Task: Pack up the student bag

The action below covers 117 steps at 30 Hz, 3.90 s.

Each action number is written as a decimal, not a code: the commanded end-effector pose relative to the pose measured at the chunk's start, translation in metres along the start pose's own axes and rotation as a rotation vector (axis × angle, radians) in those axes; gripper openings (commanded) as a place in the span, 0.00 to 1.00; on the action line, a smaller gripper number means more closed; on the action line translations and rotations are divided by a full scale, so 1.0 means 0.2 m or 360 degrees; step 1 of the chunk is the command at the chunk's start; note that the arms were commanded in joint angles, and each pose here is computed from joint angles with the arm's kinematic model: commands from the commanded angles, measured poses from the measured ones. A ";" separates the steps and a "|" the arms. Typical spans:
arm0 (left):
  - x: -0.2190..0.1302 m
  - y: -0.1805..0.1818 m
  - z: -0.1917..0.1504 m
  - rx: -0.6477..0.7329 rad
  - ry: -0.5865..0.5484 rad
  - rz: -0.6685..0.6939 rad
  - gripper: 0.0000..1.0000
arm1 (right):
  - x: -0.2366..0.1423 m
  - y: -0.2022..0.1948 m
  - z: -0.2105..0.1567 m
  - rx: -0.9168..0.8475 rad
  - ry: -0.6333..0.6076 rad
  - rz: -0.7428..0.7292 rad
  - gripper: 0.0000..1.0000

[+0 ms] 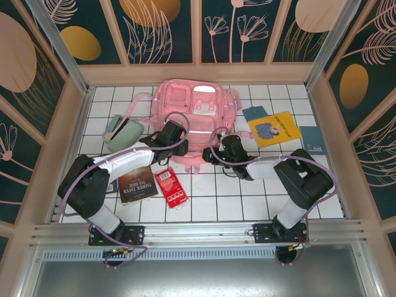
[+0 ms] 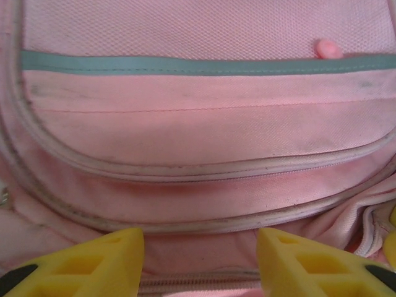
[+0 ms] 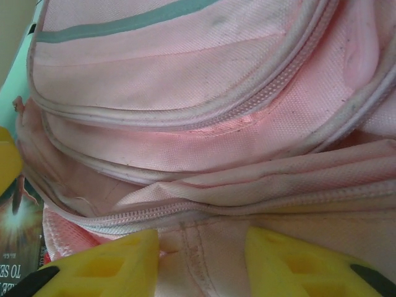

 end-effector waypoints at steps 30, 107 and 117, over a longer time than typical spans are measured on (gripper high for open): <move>0.19 -0.14 0.13 0.0867 -0.0092 0.0366 0.67 | -0.07 -0.20 -0.11 0.0148 0.0088 -0.0052 0.42; 0.24 -0.28 0.06 0.0499 0.0082 0.0018 0.29 | -0.22 -0.09 0.12 0.0201 -0.0162 0.0001 0.55; 0.27 -0.38 -0.15 0.0324 0.0137 -0.0288 0.31 | -0.10 -0.12 0.28 0.0375 -0.0200 -0.0138 0.74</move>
Point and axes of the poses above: each hand's point on the last joint's axis, 136 mm out from that joint toward the fingers, its own x axis out along the fingers, its own y axis along the line the jaws close on, z = x × y, the point moved 2 cm from there along -x, back along the fingers, and after that the axes turned 15 degrees about x, right-handed, at the moved point
